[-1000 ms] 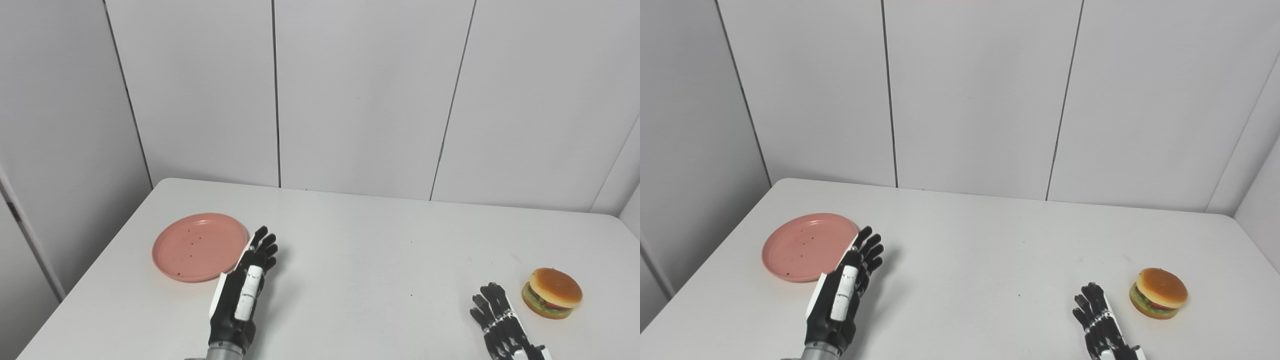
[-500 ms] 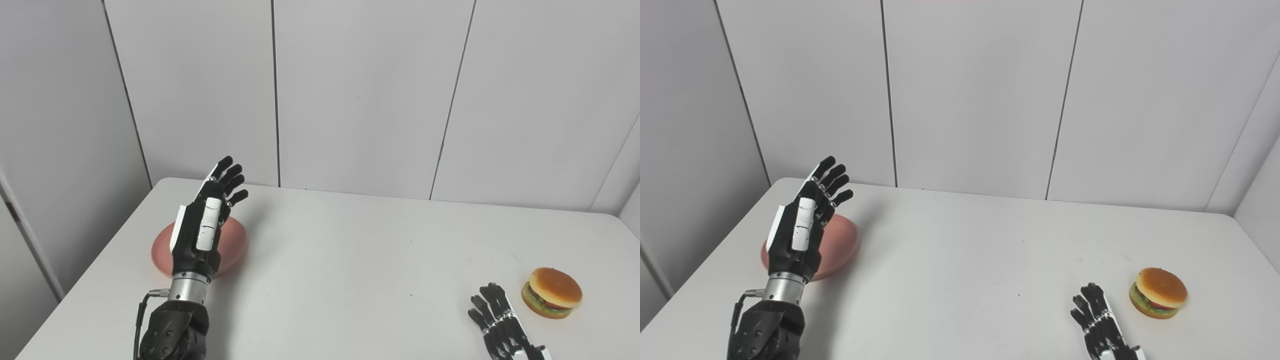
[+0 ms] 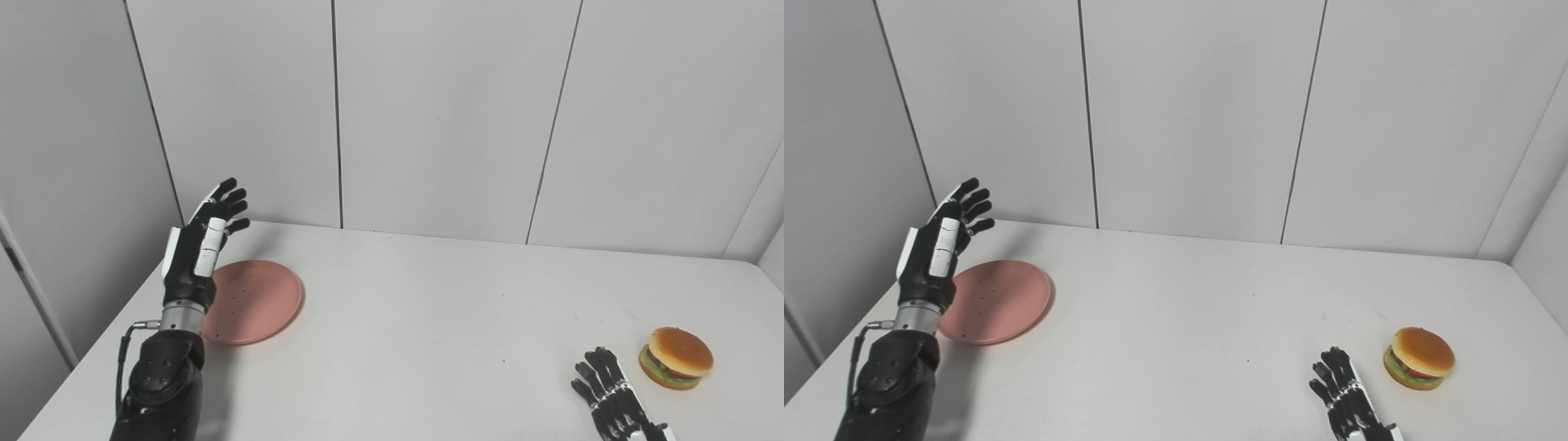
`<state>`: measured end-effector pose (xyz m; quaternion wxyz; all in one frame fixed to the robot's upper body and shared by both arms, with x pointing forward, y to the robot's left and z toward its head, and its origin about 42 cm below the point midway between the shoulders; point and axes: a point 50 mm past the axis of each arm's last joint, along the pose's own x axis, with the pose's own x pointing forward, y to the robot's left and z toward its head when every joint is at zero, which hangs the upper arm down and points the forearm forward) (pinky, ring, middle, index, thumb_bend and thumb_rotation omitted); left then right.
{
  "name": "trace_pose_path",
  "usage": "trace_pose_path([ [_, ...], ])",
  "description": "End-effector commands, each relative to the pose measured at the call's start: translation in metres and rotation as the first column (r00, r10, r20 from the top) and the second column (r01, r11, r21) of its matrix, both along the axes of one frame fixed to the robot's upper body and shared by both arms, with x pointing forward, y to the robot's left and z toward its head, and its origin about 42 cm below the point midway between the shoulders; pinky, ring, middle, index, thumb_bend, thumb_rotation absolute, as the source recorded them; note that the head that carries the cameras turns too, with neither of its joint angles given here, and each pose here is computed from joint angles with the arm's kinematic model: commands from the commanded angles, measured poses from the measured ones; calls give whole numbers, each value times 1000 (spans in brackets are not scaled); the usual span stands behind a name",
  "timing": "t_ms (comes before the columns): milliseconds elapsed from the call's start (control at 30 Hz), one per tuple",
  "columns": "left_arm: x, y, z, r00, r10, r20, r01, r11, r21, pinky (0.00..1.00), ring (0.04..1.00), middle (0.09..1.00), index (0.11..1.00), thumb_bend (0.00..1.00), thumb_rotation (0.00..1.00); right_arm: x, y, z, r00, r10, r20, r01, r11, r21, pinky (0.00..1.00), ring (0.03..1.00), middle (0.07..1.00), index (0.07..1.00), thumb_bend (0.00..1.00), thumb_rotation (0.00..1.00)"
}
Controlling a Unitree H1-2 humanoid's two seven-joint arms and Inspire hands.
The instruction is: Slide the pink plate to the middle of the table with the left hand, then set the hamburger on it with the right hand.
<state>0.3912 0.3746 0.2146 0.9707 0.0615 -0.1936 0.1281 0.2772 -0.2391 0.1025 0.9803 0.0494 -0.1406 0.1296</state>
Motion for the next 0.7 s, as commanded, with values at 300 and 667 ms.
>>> trace_pose_path([
  [300, 37, 61, 25, 993, 73, 90, -76, 997, 35, 803, 884, 868, 825, 967, 862, 25, -24, -23, 990, -62, -130, 59, 998, -30, 924, 934, 939, 936, 903, 885],
  [667, 36, 109, -11, 989, 141, -36, -141, 990, -8, 865, 896, 867, 853, 933, 857, 25, -25, -22, 989, -67, -130, 62, 997, -36, 921, 932, 932, 932, 910, 892],
])
